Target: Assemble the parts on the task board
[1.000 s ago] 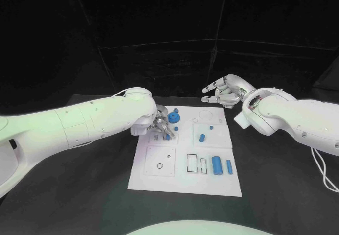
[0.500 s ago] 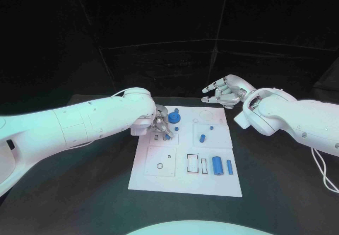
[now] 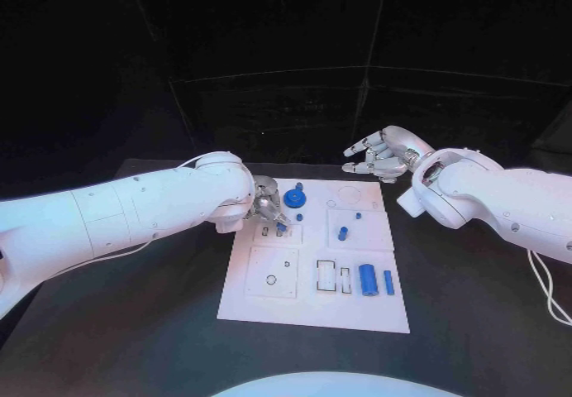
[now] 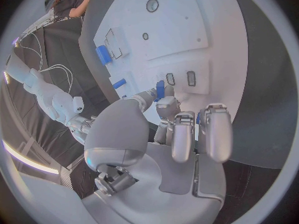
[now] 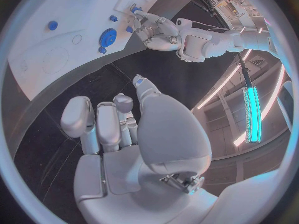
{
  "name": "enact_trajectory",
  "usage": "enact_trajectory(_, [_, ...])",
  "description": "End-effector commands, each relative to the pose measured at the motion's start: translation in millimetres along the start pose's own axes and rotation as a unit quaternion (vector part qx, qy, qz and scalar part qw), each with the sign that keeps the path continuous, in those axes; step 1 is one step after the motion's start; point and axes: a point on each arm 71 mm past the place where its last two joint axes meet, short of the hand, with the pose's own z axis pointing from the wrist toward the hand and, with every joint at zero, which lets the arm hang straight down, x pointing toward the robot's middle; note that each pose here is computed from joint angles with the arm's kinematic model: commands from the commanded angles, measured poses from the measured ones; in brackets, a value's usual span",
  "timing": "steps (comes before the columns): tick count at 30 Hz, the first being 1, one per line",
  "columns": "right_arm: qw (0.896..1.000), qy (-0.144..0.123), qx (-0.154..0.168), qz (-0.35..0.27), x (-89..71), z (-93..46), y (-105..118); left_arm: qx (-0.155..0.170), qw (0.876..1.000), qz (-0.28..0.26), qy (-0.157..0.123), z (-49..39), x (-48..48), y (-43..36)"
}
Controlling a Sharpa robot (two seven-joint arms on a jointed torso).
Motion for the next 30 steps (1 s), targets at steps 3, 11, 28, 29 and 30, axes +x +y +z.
enact_trajectory(3, [1.000, 0.004, -0.002, 0.000, -0.5, 0.8, 1, 0.011, 0.999, -0.027, -0.031, -2.9, 1.2, 2.9])
enact_trajectory(11, [1.000, 0.005, -0.001, 0.000, -0.4, 1.5, 1, -0.005, 0.999, -0.030, -0.028, -0.7, 12.8, 12.5])
enact_trajectory(28, [1.000, 0.005, -0.001, 0.000, -0.8, 1.8, 0, -0.027, 0.999, -0.015, -0.012, 0.6, 21.3, 19.7])
enact_trajectory(29, [1.000, 0.005, -0.001, 0.000, -0.8, 1.8, 0, -0.028, 0.999, -0.014, -0.011, 0.6, 21.5, 19.8])
enact_trajectory(30, [1.000, 0.005, -0.001, 0.000, -0.8, 1.8, 0, -0.028, 0.999, -0.013, -0.010, 0.5, 21.7, 19.9])
